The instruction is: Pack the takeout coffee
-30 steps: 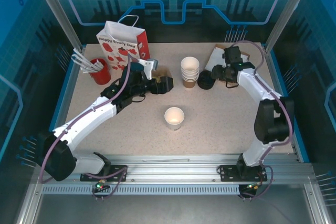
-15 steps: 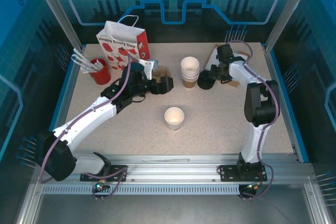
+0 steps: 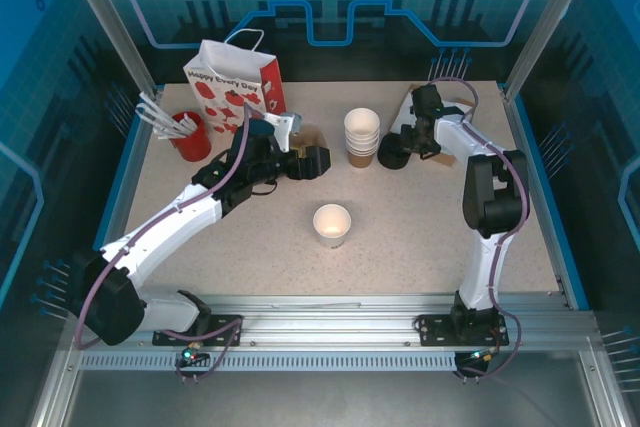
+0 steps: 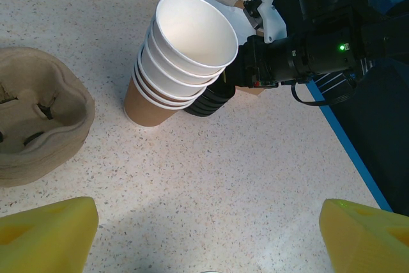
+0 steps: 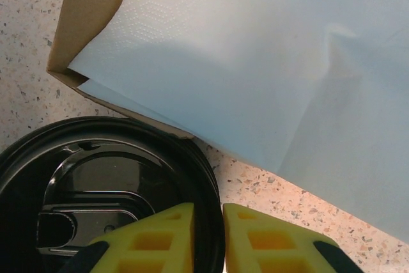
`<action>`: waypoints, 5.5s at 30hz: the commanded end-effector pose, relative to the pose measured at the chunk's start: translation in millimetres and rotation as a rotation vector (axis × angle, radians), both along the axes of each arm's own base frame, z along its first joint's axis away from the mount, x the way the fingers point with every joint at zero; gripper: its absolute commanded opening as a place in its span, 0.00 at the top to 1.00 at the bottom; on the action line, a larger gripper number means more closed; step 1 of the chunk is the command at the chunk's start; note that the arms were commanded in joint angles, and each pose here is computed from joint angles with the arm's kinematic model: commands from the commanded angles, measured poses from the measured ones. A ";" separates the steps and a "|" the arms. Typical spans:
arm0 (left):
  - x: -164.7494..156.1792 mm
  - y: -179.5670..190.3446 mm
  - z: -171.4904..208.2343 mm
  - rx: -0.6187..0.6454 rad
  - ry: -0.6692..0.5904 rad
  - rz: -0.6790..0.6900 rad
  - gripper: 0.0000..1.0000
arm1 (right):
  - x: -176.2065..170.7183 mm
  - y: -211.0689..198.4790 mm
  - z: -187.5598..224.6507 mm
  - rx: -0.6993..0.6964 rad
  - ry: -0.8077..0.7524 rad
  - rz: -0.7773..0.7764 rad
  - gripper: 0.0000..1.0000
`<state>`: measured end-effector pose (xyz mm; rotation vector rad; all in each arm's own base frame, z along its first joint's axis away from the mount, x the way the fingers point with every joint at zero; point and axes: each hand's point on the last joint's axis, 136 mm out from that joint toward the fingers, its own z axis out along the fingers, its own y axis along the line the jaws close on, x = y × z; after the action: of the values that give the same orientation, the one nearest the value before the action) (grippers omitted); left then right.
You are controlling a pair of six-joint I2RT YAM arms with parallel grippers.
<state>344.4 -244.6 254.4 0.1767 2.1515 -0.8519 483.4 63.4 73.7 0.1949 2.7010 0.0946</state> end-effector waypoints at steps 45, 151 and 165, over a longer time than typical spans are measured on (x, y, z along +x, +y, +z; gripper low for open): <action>-26.9 -5.1 143.9 -0.749 -0.110 0.002 0.05 | -136.1 137.5 294.3 0.965 -0.623 0.238 0.86; -83.0 -48.7 -108.0 0.489 -0.016 -0.205 0.28 | -198.1 66.8 146.5 0.221 -0.282 0.357 0.14; -81.4 -49.7 -110.0 0.578 -0.037 -0.209 0.25 | -196.9 70.1 143.2 0.235 -0.267 0.362 0.14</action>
<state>258.9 -295.7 136.2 0.6880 2.3381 -0.3676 286.1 131.4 219.1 -0.2223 2.4150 0.4821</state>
